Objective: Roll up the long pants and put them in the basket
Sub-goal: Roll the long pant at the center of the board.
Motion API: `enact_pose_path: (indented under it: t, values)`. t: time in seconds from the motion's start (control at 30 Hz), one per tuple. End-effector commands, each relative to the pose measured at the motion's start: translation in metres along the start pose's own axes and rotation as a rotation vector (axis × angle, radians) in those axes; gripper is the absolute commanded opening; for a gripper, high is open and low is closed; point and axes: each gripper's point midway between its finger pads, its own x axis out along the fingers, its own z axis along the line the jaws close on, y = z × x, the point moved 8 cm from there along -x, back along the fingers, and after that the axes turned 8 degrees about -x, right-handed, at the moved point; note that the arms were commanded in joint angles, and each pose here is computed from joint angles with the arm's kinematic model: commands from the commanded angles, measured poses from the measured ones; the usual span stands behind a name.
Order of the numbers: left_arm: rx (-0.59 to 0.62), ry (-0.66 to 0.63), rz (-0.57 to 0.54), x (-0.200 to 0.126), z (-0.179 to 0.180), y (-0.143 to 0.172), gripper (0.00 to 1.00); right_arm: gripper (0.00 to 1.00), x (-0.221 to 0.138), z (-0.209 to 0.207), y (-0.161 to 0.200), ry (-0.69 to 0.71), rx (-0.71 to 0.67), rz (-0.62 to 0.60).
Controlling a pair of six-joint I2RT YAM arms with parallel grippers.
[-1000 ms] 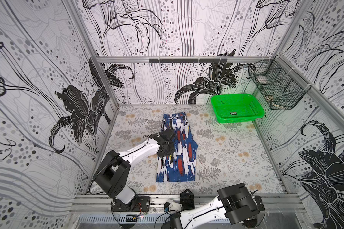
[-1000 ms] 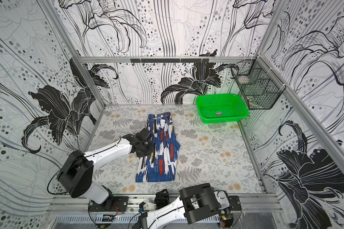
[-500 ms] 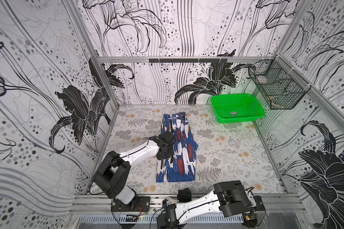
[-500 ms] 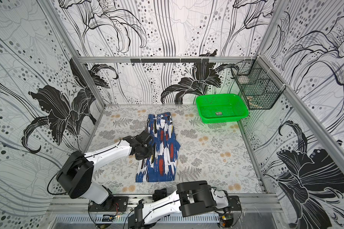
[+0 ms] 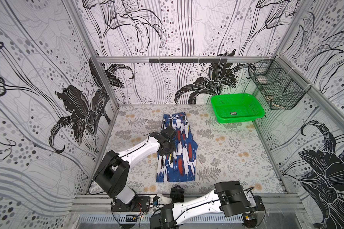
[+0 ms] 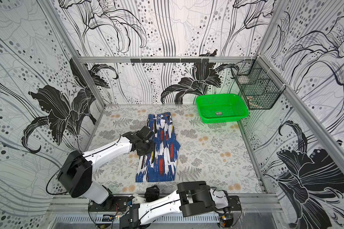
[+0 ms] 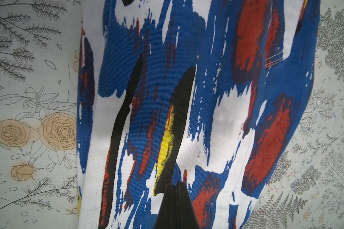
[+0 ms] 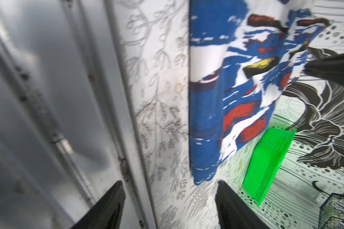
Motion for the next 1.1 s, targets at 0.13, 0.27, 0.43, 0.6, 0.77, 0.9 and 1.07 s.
enact_pose_path:
  t: [0.13, 0.27, 0.43, 0.6, 0.77, 0.9, 1.07]
  values:
    - [0.017, -0.011, -0.004, -0.003, -0.003, -0.001, 0.0, 0.76, 0.003, -0.035, 0.009, 0.15, 0.096, 0.015]
    - [0.017, -0.01, -0.004, -0.003, -0.004, -0.002, 0.0, 0.76, 0.021, -0.037, 0.018, 0.107, 0.121, 0.055]
    - [0.019, -0.011, -0.004, -0.003, -0.004, -0.002, 0.0, 0.76, 0.043, -0.04, 0.031, 0.079, 0.137, 0.161]
    - [0.019, -0.012, -0.003, -0.001, -0.003, -0.002, 0.0, 0.76, 0.054, -0.039, 0.036, 0.049, 0.14, 0.196]
    - [0.016, -0.019, 0.001, 0.001, -0.001, -0.002, 0.0, 0.76, 0.06, -0.031, 0.033, 0.016, 0.128, 0.199]
    - [0.012, -0.021, -0.001, 0.001, 0.003, -0.001, 0.0, 0.76, 0.061, -0.025, 0.035, -0.012, 0.14, 0.189]
    - [0.002, -0.015, 0.003, 0.002, 0.004, -0.002, 0.0, 0.76, 0.069, -0.021, 0.032, 0.011, 0.131, 0.191]
